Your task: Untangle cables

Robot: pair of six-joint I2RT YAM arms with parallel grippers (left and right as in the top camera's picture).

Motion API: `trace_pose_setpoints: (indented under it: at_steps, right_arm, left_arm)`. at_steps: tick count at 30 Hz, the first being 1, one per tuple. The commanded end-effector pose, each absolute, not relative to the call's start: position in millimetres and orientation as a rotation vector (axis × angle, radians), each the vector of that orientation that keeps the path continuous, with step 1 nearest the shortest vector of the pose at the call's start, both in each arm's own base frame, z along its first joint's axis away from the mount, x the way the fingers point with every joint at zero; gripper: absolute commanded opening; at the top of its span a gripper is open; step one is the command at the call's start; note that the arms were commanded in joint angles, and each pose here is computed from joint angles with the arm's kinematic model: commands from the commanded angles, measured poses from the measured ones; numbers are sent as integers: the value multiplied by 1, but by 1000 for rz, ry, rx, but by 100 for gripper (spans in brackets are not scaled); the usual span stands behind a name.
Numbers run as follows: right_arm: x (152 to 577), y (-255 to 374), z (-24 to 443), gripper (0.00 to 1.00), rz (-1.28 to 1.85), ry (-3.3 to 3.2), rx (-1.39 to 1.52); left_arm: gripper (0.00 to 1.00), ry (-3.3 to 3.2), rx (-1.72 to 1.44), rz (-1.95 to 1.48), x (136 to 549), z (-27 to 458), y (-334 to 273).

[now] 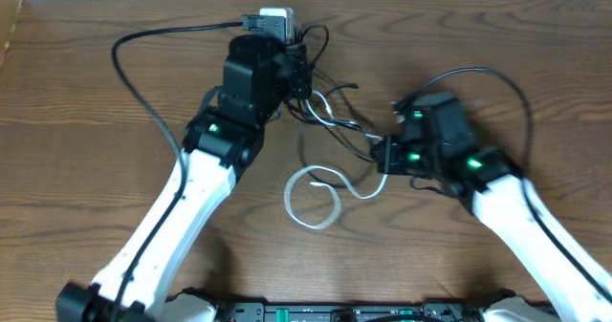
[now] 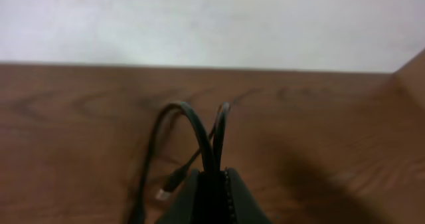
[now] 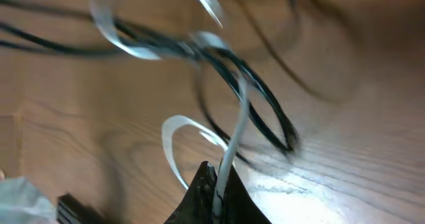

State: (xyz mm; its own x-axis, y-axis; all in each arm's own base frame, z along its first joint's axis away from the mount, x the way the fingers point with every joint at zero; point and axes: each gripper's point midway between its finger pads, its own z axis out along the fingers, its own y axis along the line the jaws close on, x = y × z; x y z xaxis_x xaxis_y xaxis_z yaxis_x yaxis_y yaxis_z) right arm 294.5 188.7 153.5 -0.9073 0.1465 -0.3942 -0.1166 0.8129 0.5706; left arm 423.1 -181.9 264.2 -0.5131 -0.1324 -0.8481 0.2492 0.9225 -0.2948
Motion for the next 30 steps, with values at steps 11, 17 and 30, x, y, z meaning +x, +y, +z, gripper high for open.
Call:
trace_pose_setpoints:
  at_steps: [11,17,30]
  right_arm:
    - [317,29,240,1,630,2167,460]
    - [313,-25,240,1,548,2110,623]
    - [319,-21,213,6,611,2217,536]
  left_arm:
    - [8,2254,30,-333,435,196,-154]
    - [8,2287,-69,-275,441,189,-114]
    - [8,2296,-130,-273,445,187,-89]
